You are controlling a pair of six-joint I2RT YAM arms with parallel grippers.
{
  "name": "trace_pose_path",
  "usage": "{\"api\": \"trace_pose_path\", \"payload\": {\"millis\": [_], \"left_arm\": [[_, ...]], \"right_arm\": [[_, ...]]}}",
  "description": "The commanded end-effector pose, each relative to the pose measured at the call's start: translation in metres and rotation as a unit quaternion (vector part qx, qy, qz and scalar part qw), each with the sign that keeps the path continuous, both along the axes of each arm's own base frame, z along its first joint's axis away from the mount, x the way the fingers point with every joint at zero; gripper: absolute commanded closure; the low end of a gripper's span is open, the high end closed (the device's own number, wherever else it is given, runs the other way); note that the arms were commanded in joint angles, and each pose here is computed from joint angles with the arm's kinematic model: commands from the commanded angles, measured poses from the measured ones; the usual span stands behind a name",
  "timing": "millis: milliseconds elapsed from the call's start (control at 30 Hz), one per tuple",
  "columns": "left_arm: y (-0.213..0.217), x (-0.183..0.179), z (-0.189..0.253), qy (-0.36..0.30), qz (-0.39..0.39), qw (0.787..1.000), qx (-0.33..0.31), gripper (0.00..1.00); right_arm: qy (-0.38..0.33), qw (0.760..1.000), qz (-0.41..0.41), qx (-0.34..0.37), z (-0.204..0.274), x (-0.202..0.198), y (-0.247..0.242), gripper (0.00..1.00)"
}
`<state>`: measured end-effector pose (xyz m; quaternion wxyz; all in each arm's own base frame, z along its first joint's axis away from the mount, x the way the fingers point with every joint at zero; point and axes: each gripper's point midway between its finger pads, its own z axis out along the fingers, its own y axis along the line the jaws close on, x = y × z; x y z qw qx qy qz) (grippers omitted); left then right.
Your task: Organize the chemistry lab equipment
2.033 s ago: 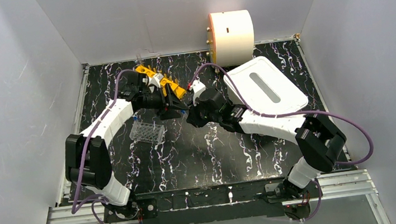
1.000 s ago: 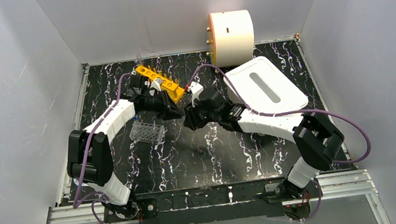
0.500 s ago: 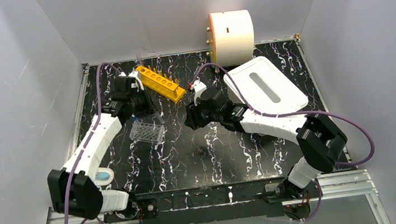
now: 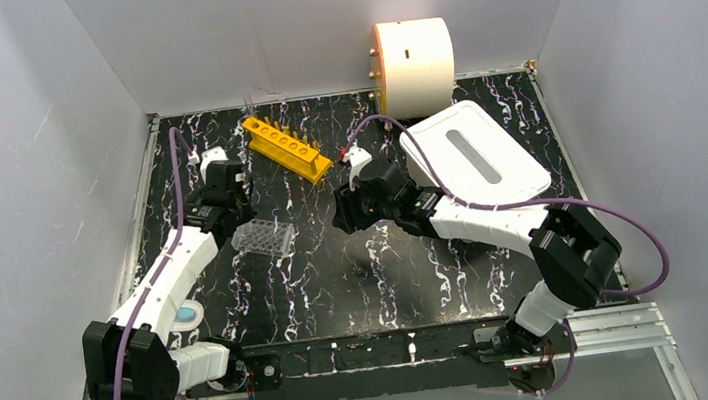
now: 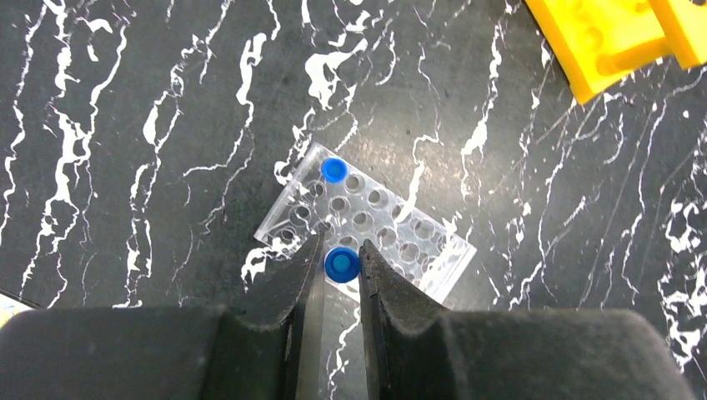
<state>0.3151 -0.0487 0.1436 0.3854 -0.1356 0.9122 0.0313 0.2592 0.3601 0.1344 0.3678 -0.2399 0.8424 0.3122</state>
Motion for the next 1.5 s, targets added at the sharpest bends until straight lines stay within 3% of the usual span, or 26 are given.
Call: {"api": "trace_pose_path", "payload": {"millis": [0, 167, 467, 1067, 1467], "left_arm": [[0.016, 0.017, 0.013, -0.056, 0.034, 0.997, 0.036, 0.95], [0.031, 0.016, 0.006, -0.067, 0.042, 0.994, 0.081, 0.95], [0.023, 0.020, -0.016, -0.092, 0.050, 0.994, 0.042, 0.95], [0.019, 0.030, 0.000, -0.140, 0.037, 0.989, 0.036, 0.95], [0.019, 0.034, -0.029, -0.120, 0.046, 0.991, 0.038, 0.93]], "right_arm": [[-0.014, 1.000, -0.011, 0.018, 0.015, 0.006, 0.001, 0.48], [-0.020, 0.999, -0.024, 0.008, 0.012, 0.011, -0.003, 0.48], [-0.021, 1.000, -0.011, -0.002, 0.009, 0.014, 0.004, 0.48], [-0.013, 1.000, -0.009, -0.017, -0.001, 0.020, 0.007, 0.47], [-0.009, 1.000, -0.011, -0.021, -0.004, 0.022, 0.006, 0.48]]}}
